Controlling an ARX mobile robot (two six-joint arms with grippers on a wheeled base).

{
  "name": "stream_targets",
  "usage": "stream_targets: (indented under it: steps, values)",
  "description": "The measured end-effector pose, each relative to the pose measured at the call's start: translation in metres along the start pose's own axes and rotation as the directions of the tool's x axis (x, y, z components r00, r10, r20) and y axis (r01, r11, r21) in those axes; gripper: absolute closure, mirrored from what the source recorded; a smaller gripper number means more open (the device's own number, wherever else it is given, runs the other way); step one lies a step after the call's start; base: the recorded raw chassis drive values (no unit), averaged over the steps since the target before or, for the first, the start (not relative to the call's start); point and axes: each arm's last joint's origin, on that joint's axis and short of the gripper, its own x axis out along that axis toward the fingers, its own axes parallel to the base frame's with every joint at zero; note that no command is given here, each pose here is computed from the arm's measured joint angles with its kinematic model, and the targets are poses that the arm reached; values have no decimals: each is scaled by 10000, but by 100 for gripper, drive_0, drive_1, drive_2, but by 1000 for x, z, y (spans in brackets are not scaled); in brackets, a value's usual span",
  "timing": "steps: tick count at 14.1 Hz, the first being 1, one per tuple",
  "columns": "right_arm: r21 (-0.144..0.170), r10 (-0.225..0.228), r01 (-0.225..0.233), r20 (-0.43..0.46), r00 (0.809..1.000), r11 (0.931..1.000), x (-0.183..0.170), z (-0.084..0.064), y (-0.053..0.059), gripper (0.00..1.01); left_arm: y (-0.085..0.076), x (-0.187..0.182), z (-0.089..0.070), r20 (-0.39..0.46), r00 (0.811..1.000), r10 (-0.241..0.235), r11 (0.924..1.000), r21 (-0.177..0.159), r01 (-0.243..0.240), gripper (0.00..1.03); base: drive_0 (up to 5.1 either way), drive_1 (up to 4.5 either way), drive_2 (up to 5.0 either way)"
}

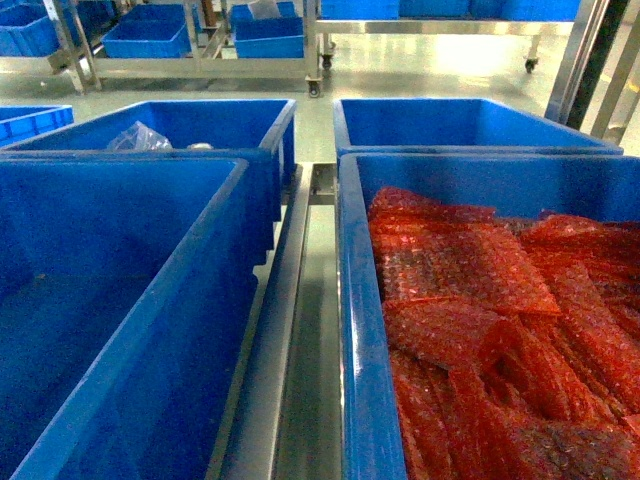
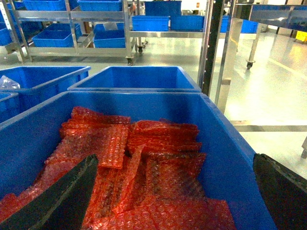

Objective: Pick blue part to blue bin on bottom shelf

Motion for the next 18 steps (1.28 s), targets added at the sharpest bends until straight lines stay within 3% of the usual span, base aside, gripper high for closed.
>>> stream_targets:
  steps: [2,18]
  values:
    - [0,0,0,-4,10000,10000,0,0,0,3,0,-2,-6,-160,9999,7,10000,4,-7,101,0,0,0]
    - [0,0,0,4,10000,10000,0,0,0,3,0,-27,-8,-141,9999,14,10000,27,-14,101,0,0,0]
